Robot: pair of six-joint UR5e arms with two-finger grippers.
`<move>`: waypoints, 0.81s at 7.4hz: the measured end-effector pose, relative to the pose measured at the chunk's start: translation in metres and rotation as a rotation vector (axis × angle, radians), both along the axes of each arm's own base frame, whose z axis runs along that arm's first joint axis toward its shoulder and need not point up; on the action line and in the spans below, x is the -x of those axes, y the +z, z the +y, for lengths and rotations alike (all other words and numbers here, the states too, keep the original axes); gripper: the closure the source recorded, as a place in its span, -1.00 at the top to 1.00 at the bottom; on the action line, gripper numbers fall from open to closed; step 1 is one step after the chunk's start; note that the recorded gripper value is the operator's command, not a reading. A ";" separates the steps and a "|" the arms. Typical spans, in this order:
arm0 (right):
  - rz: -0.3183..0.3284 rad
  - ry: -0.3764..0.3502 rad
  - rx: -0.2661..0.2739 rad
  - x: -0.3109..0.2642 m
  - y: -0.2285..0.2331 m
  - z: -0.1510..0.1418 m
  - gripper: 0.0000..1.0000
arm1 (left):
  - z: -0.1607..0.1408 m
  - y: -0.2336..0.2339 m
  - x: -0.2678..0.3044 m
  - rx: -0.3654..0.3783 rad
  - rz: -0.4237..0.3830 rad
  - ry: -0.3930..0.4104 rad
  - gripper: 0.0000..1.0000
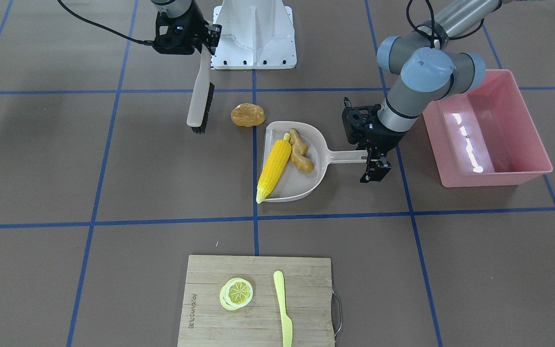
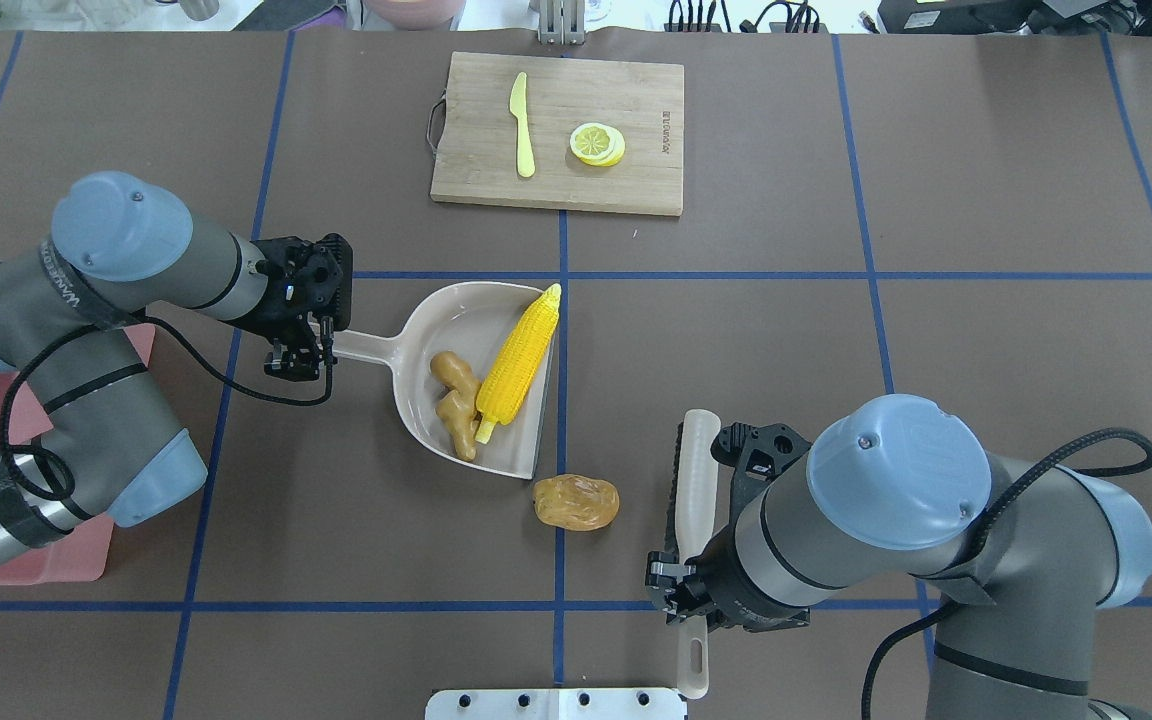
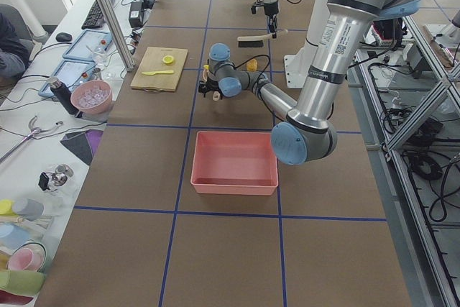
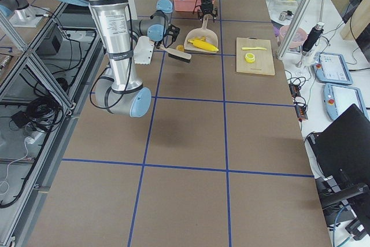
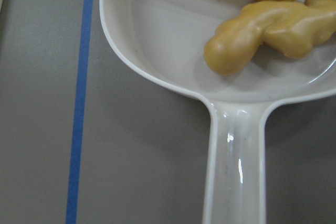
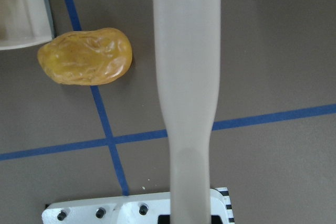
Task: Sweep and dump trash into bin
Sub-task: 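Angle the dustpan toward the potato with the left gripper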
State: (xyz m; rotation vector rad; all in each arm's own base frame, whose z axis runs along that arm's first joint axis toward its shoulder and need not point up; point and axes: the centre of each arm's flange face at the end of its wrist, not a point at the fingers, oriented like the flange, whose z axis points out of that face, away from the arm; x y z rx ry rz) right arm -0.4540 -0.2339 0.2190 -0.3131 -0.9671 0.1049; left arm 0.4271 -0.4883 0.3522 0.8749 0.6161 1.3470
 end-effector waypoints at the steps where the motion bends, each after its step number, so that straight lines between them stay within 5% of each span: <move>1: 0.002 -0.007 0.002 0.000 -0.001 0.003 -1.00 | -0.007 -0.002 -0.003 0.001 -0.002 -0.004 0.70; 6: 0.002 -0.009 0.031 -0.002 -0.003 0.005 -1.00 | -0.028 -0.008 -0.013 -0.002 -0.011 -0.010 0.72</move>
